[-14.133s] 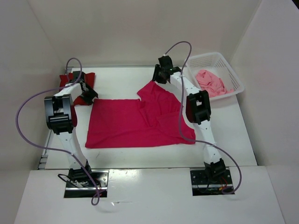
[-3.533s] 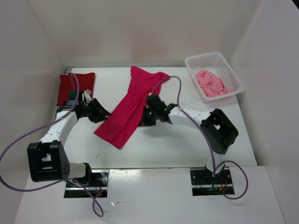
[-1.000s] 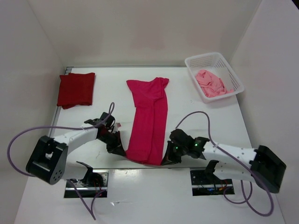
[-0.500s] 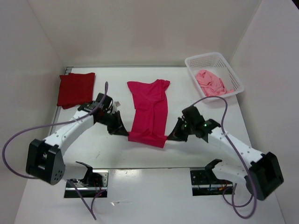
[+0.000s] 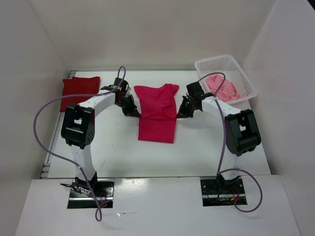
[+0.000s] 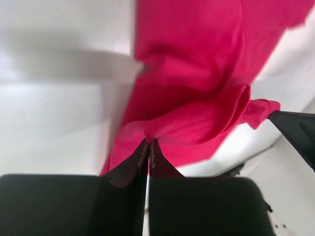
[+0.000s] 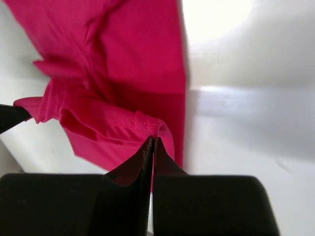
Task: Fold and stack the t-shirts
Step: Fold the folded rectangular tshirt in 1/3 of the way
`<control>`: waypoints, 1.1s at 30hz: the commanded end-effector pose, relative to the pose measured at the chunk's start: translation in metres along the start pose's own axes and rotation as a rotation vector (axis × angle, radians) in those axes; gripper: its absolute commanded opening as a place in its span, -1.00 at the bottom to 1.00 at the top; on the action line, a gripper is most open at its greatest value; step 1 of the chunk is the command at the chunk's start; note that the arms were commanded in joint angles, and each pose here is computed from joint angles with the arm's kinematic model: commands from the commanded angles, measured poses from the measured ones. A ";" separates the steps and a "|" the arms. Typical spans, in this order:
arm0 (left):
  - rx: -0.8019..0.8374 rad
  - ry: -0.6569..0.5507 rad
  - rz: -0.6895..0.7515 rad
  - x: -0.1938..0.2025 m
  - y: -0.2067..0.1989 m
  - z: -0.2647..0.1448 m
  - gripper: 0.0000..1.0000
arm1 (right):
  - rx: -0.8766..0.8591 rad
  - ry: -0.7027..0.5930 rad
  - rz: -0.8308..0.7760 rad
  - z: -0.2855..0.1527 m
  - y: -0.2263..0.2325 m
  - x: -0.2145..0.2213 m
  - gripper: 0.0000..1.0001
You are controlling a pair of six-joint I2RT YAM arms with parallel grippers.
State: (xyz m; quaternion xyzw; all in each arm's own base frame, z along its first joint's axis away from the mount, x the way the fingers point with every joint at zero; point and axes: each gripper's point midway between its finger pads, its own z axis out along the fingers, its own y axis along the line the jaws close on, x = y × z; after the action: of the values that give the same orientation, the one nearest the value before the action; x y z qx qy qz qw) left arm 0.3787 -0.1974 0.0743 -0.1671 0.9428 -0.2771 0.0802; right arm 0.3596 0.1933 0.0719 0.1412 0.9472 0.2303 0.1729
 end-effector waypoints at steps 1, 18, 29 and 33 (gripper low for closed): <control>0.006 -0.073 0.014 -0.032 -0.006 0.004 -0.99 | 0.006 -0.096 -0.066 0.003 0.008 -0.038 -1.00; 0.090 -0.160 -0.008 -0.025 0.013 -0.027 0.09 | -0.025 -0.200 0.016 -0.022 0.005 -0.048 -0.17; 0.107 0.098 -0.050 0.078 0.058 0.007 0.23 | -0.125 0.008 -0.014 -0.016 0.015 0.091 -0.69; 0.103 0.126 -0.046 0.082 0.062 0.018 0.23 | -0.192 -0.021 -0.060 -0.023 0.044 0.075 -0.90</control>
State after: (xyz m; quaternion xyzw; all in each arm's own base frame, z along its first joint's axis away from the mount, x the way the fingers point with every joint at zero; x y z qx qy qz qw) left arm 0.2845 -0.1837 0.0265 -0.1883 0.9261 -0.3266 0.0122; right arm 0.2567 0.2275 0.0541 0.1114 0.9469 0.2657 0.1428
